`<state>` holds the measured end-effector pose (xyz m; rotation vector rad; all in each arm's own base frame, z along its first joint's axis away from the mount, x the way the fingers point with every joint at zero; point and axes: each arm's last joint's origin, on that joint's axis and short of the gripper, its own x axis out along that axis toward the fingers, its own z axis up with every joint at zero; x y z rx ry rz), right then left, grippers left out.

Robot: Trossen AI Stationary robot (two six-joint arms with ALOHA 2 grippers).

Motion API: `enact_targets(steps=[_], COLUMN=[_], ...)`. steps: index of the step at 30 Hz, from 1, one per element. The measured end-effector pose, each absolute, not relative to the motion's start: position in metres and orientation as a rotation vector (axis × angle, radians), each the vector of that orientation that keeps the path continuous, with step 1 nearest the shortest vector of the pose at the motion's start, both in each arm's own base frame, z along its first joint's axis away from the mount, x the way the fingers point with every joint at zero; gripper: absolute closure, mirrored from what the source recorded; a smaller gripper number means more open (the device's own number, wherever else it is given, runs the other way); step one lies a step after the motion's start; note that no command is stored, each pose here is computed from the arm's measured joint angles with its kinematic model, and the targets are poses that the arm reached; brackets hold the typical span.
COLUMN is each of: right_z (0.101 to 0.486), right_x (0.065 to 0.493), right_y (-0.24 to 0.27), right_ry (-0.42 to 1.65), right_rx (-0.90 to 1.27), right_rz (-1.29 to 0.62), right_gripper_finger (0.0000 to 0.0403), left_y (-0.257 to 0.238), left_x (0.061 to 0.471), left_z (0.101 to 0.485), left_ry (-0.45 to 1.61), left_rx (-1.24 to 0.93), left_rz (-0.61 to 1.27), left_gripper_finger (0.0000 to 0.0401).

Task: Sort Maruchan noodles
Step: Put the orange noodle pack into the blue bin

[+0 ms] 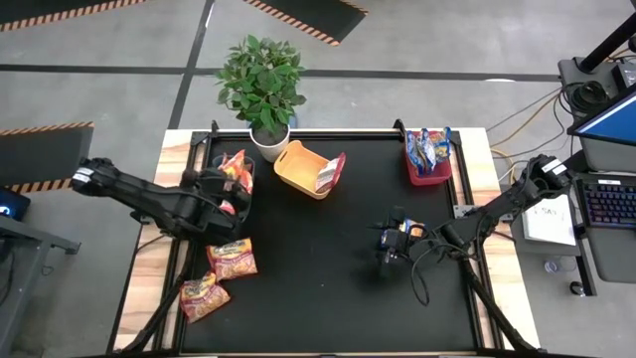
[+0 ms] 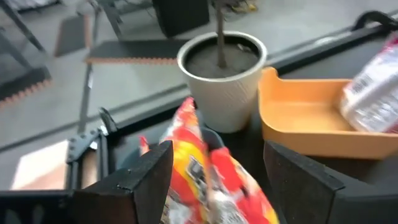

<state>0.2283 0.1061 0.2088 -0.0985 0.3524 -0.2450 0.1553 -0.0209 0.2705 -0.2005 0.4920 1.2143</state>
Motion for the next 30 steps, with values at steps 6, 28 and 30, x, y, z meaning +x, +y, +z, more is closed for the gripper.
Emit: enact_targets(steps=[6, 28, 30], right_z=[0.209, 0.21, 0.212], right_x=[0.228, 0.23, 0.231], right_y=[0.106, 0.104, 0.104], right_ry=[0.353, 0.348, 0.34], right_rx=[-0.098, -0.083, -0.065], right_rz=[-0.245, -0.258, -0.26], right_gripper_finger=[0.0133, 0.0133, 0.0133], left_y=[-0.01, 0.0, -0.004], left_x=[0.149, 0.148, 0.154], left_z=[0.253, 0.225, 0.238], left_ry=[0.403, 0.572, 0.574], left_rx=[-0.118, -0.313, -0.302], left_rz=[1.312, 1.366, 1.315], left_gripper_finger=[0.0169, 0.0169, 0.0169])
